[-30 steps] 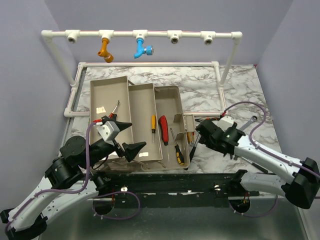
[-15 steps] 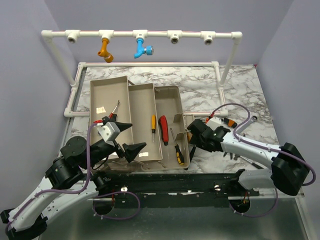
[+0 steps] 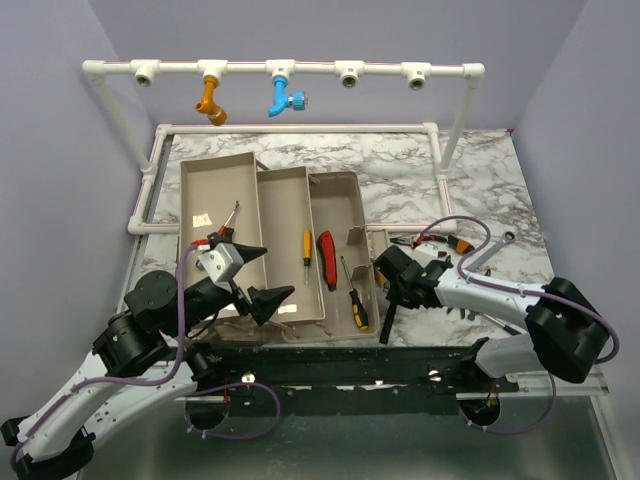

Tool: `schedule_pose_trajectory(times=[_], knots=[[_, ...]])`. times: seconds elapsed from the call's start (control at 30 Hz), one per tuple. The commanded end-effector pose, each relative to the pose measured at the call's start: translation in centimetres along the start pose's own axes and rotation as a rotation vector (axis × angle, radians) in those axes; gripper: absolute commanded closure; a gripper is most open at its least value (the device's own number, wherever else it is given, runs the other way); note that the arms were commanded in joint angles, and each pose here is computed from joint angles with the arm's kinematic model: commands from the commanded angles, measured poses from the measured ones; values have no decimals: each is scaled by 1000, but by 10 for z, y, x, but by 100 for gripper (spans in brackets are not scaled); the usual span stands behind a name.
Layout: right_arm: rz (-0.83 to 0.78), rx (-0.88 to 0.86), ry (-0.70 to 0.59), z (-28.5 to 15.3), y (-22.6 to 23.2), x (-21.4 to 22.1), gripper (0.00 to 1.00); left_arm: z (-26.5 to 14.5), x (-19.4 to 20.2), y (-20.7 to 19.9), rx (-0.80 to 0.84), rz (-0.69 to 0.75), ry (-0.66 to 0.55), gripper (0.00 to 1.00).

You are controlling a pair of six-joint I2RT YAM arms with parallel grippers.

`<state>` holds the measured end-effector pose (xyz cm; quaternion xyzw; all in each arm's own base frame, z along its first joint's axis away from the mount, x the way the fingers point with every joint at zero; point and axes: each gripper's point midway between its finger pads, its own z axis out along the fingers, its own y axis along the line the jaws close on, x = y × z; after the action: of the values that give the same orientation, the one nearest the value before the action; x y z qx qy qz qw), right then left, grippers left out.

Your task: Pack the tool kit

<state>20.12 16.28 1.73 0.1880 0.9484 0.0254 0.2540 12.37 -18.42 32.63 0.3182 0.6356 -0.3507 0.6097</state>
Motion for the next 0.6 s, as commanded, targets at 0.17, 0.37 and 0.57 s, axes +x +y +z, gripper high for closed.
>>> schedule_pose_trajectory(times=[0.17,0.37,0.57], knots=[[73,21,-48,-16,-36,-15,99,11,6,-6,42,2,36,1],[130,-90,-121,-50,-29,-39,99,23,-4,-31,159,-132,76,2],[186,-177,-212,-82,-25,-65,99,57,-5,-47,172,-319,226,2]])
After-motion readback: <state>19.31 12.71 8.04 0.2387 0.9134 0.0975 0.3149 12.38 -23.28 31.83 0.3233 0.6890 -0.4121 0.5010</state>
